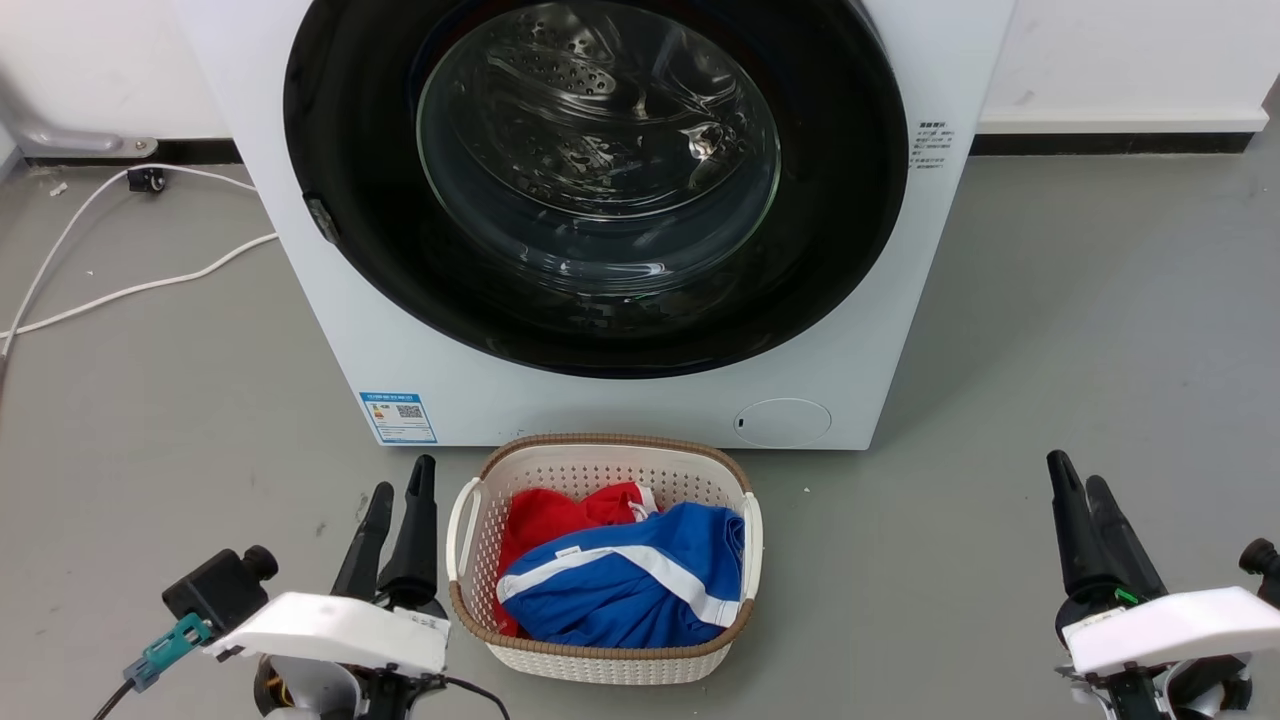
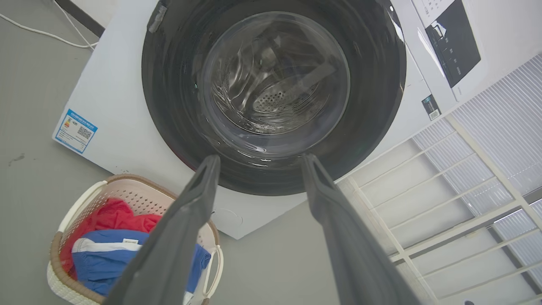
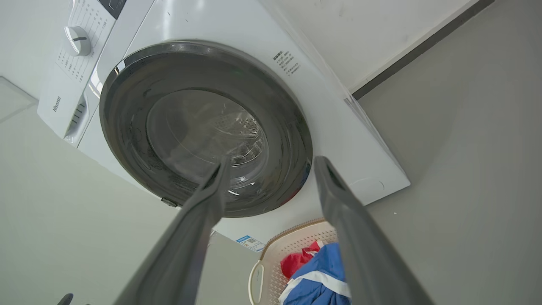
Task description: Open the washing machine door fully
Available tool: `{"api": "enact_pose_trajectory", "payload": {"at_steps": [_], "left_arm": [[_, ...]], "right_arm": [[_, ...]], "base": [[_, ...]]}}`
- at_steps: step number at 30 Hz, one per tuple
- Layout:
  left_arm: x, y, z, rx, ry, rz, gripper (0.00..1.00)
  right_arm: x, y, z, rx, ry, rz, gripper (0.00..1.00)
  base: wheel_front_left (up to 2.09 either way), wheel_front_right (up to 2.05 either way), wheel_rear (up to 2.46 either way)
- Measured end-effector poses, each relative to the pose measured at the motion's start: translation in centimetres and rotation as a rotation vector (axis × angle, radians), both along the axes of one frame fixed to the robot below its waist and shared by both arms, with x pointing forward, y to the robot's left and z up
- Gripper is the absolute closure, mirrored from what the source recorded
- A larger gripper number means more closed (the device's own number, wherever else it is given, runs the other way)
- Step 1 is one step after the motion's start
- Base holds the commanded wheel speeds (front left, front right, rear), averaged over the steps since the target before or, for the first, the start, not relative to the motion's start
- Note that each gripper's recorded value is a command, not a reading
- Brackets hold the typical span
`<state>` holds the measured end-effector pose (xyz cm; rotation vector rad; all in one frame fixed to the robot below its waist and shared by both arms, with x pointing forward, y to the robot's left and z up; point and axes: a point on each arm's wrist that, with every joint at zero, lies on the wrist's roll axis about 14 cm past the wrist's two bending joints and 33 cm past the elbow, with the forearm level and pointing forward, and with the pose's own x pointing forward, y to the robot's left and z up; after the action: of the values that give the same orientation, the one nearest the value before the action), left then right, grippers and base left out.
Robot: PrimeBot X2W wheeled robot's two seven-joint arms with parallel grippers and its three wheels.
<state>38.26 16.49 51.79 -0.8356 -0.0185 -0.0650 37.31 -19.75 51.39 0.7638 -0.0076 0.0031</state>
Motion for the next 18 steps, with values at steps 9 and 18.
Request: {"api": "enact_pose_trajectory", "payload": {"at_steps": [9,18], "left_arm": [[0.0,-0.6,0.1,0.238,-0.020,-0.026,0.00],[-0.1,-1.3,0.1,0.427,-0.043,-0.052,0.00]], "right_arm": [[-0.1,0.1,0.3,-0.158,0.001,0.012,0.00],[-0.4,0.5,0.4,-0.294,0.007,0.031,0.00]], "base": [[0.00,0.00,0.00],[0.00,0.00,0.00]]}}
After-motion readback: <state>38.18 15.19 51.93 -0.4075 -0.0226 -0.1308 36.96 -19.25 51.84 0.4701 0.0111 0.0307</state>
